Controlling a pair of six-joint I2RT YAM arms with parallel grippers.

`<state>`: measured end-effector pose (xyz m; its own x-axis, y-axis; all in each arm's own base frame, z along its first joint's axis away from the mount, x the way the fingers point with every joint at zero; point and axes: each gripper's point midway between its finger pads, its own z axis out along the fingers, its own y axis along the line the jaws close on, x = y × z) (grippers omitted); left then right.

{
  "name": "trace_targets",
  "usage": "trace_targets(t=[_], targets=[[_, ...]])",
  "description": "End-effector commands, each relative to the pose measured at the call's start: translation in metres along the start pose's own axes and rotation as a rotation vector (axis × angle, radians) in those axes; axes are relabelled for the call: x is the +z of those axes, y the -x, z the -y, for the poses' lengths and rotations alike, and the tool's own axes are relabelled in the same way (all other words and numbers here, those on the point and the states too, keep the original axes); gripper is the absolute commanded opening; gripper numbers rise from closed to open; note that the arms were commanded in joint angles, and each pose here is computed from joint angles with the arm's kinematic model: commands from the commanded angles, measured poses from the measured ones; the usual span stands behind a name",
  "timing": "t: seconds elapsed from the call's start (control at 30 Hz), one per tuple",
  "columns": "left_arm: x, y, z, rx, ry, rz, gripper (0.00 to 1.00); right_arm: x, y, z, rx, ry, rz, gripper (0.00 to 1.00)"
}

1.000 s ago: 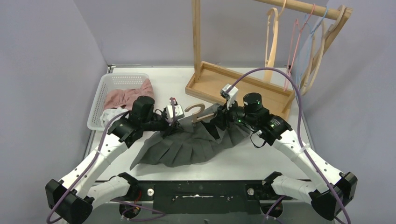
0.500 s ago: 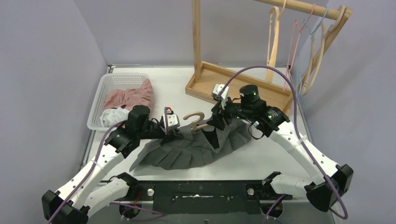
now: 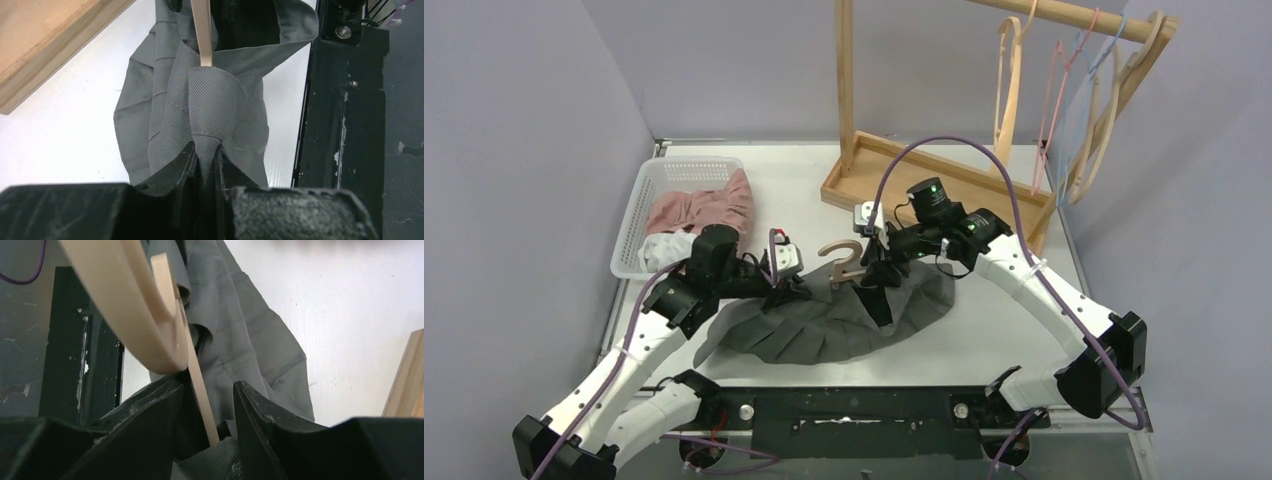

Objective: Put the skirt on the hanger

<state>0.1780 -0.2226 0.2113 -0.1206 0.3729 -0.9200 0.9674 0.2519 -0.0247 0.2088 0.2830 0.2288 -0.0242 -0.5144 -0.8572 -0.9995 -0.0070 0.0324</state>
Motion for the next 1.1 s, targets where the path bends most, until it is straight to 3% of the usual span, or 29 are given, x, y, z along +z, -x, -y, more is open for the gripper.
trace_targets(t=[0.0, 0.1, 0.2, 0.3, 0.53, 0.87, 1.07], targets=[[-0.016, 0.054, -0.004, 0.127, 0.011, 0.139, 0.0, -0.004, 0.02, -0.009, -0.087, 0.046, 0.047, 0.43], [-0.019, 0.058, -0.006, 0.128, 0.016, 0.152, 0.0, -0.001, 0.017, -0.009, -0.082, 0.049, 0.04, 0.4], [-0.024, 0.06, -0.009, 0.118, 0.035, 0.162, 0.0, -0.001, 0.02, -0.004, -0.091, 0.012, 0.037, 0.11], [-0.034, 0.054, -0.018, 0.07, 0.097, 0.147, 0.0, -0.012, 0.031, -0.001, -0.121, -0.059, 0.068, 0.01], [-0.066, 0.039, -0.025, -0.066, 0.202, 0.1, 0.08, -0.054, 0.055, -0.023, -0.164, -0.131, 0.124, 0.0], [-0.092, 0.056, -0.018, -0.11, 0.259, 0.069, 0.19, -0.089, 0.064, -0.035, -0.164, -0.217, 0.102, 0.0], [-0.129, 0.099, -0.039, -0.079, 0.478, 0.106, 0.4, -0.106, 0.079, -0.033, -0.164, -0.282, 0.117, 0.0]])
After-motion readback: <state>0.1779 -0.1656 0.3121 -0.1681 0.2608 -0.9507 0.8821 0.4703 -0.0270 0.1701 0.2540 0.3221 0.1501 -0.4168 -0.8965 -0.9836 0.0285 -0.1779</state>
